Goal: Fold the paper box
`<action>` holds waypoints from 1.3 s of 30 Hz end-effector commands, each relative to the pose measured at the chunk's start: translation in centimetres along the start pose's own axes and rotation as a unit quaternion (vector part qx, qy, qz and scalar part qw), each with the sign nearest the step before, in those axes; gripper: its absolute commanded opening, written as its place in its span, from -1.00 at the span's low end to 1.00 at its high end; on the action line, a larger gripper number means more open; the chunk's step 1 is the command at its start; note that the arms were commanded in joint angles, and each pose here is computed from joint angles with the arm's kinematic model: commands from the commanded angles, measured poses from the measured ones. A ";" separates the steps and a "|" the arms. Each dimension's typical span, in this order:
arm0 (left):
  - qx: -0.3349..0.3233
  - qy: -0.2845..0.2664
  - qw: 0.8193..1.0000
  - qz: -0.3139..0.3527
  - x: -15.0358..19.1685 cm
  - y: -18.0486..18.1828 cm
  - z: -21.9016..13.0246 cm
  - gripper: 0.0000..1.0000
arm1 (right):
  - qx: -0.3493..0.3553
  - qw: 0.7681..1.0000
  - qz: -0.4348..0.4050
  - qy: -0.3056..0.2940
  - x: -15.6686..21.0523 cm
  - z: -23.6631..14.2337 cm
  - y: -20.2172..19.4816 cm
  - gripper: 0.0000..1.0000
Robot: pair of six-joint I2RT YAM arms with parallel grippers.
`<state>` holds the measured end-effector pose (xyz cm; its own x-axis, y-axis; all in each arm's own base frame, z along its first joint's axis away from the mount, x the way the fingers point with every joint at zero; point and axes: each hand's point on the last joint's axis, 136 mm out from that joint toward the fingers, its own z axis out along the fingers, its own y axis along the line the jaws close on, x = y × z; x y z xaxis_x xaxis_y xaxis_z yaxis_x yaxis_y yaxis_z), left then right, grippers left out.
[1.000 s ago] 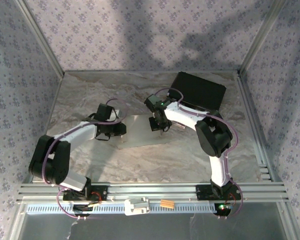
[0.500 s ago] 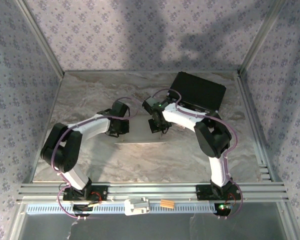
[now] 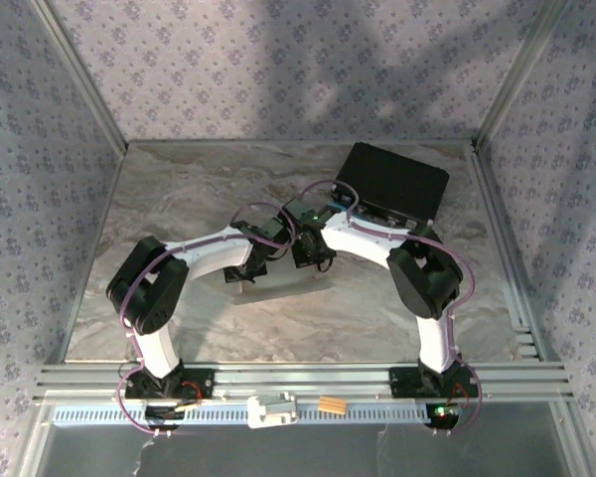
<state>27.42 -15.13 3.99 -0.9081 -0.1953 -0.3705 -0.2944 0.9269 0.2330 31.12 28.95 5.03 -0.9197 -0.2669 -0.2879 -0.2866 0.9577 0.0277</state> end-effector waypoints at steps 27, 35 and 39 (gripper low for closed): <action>0.255 -0.022 0.966 0.038 -2.4 -0.1 -2.8 -0.21 | -0.013 1.000 0.001 0.022 2.9 0.4 1.3 -1.00; 0.231 -0.029 0.972 0.032 -3.1 0.6 -1.6 -0.36 | -0.019 1.000 0.003 0.022 2.9 0.3 1.6 -1.00; 0.211 -0.040 0.976 0.038 -3.9 0.6 -1.2 -0.55 | -0.021 1.000 0.003 0.023 2.9 0.3 1.7 -1.00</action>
<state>28.97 -14.12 6.23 -0.9059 -0.1249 -0.4046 -0.0721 0.9870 -0.1434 29.27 30.01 5.17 -0.9162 -0.2574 -0.3070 -0.2930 0.9531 0.0754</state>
